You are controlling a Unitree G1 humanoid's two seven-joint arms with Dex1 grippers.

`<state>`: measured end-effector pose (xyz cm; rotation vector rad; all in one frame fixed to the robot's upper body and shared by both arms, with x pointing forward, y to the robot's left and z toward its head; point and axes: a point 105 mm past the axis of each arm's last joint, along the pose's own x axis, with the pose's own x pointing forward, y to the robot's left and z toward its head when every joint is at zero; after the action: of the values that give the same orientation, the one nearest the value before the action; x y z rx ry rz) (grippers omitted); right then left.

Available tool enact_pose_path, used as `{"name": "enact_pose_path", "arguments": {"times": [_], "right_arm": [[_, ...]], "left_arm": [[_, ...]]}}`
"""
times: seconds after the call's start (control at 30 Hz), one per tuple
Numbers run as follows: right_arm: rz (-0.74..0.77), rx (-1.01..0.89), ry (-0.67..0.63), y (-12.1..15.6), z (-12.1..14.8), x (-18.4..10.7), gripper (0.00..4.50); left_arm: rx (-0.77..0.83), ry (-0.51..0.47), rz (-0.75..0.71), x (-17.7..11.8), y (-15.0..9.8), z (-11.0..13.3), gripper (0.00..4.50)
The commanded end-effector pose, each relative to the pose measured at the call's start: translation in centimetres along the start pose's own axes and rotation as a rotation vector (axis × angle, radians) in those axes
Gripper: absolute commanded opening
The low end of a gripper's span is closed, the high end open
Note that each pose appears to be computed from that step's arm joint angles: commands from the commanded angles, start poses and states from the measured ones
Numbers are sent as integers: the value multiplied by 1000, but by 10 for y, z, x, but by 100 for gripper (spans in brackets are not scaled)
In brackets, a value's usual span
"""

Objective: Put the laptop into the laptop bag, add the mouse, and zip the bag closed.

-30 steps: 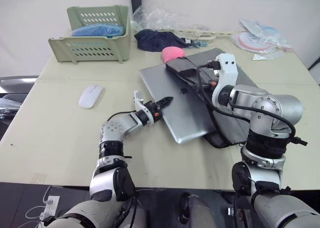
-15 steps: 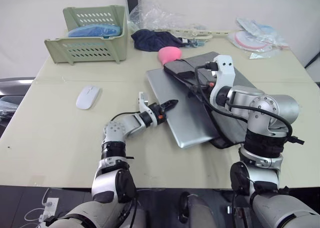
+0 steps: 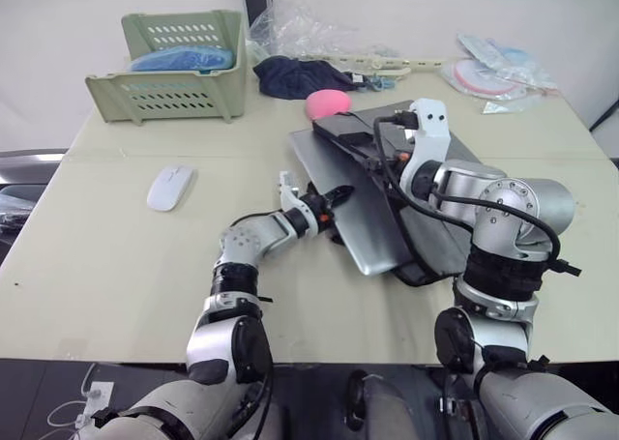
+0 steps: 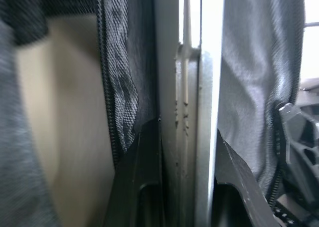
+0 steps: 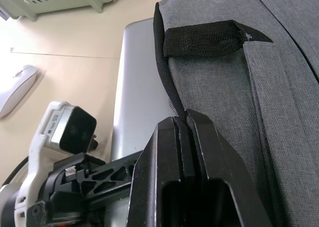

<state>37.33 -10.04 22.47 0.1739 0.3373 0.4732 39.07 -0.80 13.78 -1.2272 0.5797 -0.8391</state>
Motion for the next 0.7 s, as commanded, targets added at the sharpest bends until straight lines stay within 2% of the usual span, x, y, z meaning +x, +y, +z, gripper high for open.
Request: {"name": "enact_pose_path", "arguments": {"times": [0.03,0.23,0.37,0.7], "right_arm": [[11,-14,-67,7,17,-5,7],[21,-10,-75,11,20,-5,7],[30,-5,-80,14,21,-5,7],[44,0,-81,21,21,-4,7]], "left_arm": [[-13,52,-120,16,-26,-15,39],[-7,52,-115,22,-26,-17,39],[-1,16,-108,29,-27,-11,39],[3,19,-109,45,-31,-17,39]]}}
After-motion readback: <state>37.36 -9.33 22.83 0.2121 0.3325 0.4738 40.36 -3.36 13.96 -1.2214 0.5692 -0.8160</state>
